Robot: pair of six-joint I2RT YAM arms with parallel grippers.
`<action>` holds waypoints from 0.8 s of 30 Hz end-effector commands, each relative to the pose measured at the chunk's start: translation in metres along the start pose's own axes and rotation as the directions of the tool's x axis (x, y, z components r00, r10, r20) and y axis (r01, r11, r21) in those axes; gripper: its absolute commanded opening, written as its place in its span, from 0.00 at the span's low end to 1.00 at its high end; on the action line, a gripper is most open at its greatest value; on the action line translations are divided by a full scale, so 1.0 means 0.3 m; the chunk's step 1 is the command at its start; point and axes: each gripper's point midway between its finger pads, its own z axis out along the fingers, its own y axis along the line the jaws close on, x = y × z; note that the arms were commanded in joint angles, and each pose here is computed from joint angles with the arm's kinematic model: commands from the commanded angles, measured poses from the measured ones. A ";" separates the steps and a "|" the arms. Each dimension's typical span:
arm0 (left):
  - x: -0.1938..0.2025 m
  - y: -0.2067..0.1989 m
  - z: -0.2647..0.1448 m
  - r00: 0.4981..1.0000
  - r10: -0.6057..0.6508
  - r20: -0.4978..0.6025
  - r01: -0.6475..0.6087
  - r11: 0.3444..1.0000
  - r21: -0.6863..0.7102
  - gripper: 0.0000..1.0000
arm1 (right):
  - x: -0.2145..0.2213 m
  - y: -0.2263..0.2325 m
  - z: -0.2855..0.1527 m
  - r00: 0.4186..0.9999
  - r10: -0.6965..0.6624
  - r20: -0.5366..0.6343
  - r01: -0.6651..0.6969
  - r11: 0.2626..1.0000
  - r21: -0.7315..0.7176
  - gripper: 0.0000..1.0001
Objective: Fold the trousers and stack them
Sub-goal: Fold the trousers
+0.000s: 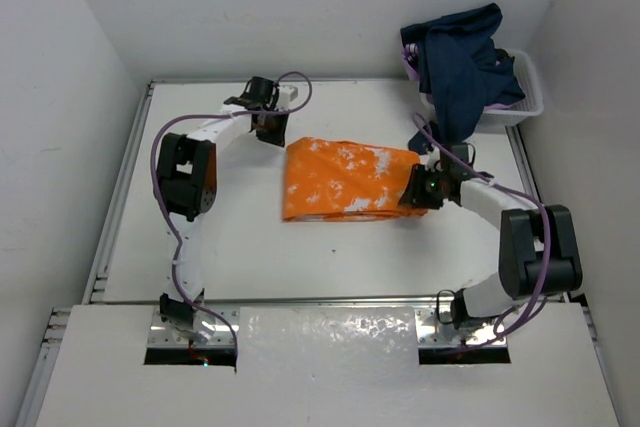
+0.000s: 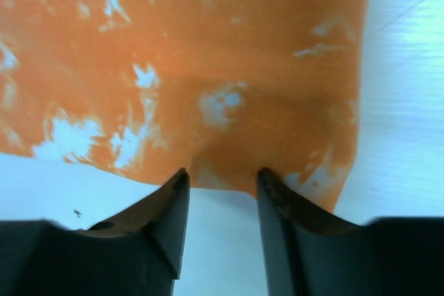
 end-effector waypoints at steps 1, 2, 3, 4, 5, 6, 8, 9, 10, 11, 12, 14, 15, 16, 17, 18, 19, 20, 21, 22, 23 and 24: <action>-0.093 0.037 -0.068 0.997 0.019 0.068 -0.017 0.999 -0.033 0.00 | -0.164 -0.012 -0.101 0.992 0.003 0.125 -0.006 1.000 0.018 0.44; -0.111 0.042 -0.087 0.996 0.018 0.082 -0.016 0.999 -0.035 0.01 | -0.187 -0.006 -0.124 0.989 0.017 0.147 -0.018 1.000 0.003 0.51; -0.128 0.052 -0.122 0.995 0.017 0.095 -0.013 0.999 -0.041 0.05 | -0.234 -0.045 -0.164 0.978 0.076 0.192 -0.077 0.997 -0.001 0.62; -0.139 0.057 -0.140 0.994 0.019 0.103 -0.014 0.999 -0.045 0.09 | -0.255 -0.064 -0.191 0.972 0.099 0.215 -0.101 0.995 0.001 0.65; -0.159 0.068 -0.166 0.993 0.017 0.119 -0.011 0.999 -0.052 0.21 | -0.276 -0.109 -0.237 0.959 0.141 0.246 -0.148 0.989 0.012 0.75; -0.181 0.086 -0.213 0.990 0.011 0.142 -0.002 0.998 -0.063 0.26 | -0.296 -0.127 -0.265 0.951 0.159 0.265 -0.169 0.986 0.013 0.80; -0.210 0.110 -0.267 0.985 0.005 0.173 0.008 0.997 -0.073 0.31 | -0.292 -0.210 -0.321 0.933 0.229 0.278 -0.249 0.968 0.039 0.92; -0.213 0.147 -0.299 0.983 -0.012 0.184 0.028 0.996 -0.085 0.32 | -0.293 -0.242 -0.342 0.929 0.235 0.286 -0.262 0.963 0.057 0.99; -0.225 0.159 -0.341 0.979 -0.016 0.204 0.034 0.995 -0.089 0.34 | -0.266 -0.280 -0.358 0.923 0.271 0.273 -0.303 0.949 0.084 0.99; -0.223 0.183 -0.364 0.977 -0.026 0.209 0.048 0.994 -0.098 0.35 | -0.253 -0.348 -0.389 0.900 0.325 0.290 -0.367 0.924 0.106 0.99; -0.218 0.236 -0.406 0.974 -0.049 0.223 0.076 0.990 -0.117 0.35 | -0.233 -0.381 -0.400 0.884 0.364 0.293 -0.409 0.906 0.111 0.99; -0.178 0.330 -0.453 0.968 -0.093 0.231 0.129 0.981 -0.145 0.35 | -0.183 -0.468 -0.438 0.826 0.471 0.310 -0.525 0.843 0.117 0.99; -0.156 0.351 -0.457 0.968 -0.109 0.224 0.144 0.978 -0.148 0.35 | -0.166 -0.494 -0.448 0.807 0.498 0.317 -0.557 0.821 0.129 0.99; -0.105 0.401 -0.461 0.967 -0.149 0.209 0.183 0.970 -0.157 0.35 | -0.153 -0.517 -0.458 0.790 0.518 0.327 -0.583 0.800 0.141 0.99; -0.084 0.430 -0.473 0.963 -0.170 0.211 0.205 0.966 -0.156 0.35 | -0.135 -0.549 -0.470 0.771 0.538 0.340 -0.611 0.775 0.162 0.99; -0.052 0.485 -0.502 0.954 -0.203 0.218 0.243 0.955 -0.171 0.35 | -0.130 -0.556 -0.472 0.769 0.540 0.342 -0.616 0.769 0.171 0.99; 0.000 0.495 -0.489 0.956 -0.221 0.193 0.255 0.952 -0.171 0.35 | -0.130 -0.564 -0.476 0.769 0.537 0.348 -0.616 0.767 0.178 0.99; 0.020 0.515 -0.497 0.955 -0.226 0.194 0.262 0.947 -0.186 0.35 | -0.128 -0.566 -0.475 0.771 0.535 0.347 -0.615 0.767 0.182 0.99; 0.033 0.533 -0.519 0.953 -0.224 0.203 0.265 0.943 -0.204 0.35 | -0.130 -0.563 -0.475 0.772 0.534 0.345 -0.612 0.770 0.177 0.99; 0.079 0.535 -0.506 0.956 -0.231 0.180 0.268 0.939 -0.214 0.35 | -0.134 -0.561 -0.475 0.772 0.532 0.347 -0.610 0.774 0.171 0.99; 0.094 0.539 -0.507 0.957 -0.230 0.179 0.267 0.937 -0.226 0.35 | -0.137 -0.558 -0.475 0.773 0.530 0.349 -0.607 0.777 0.166 0.99; 0.112 0.535 -0.507 0.957 -0.230 0.177 0.268 0.936 -0.230 0.35 | -0.141 -0.552 -0.475 0.775 0.527 0.350 -0.603 0.782 0.156 0.99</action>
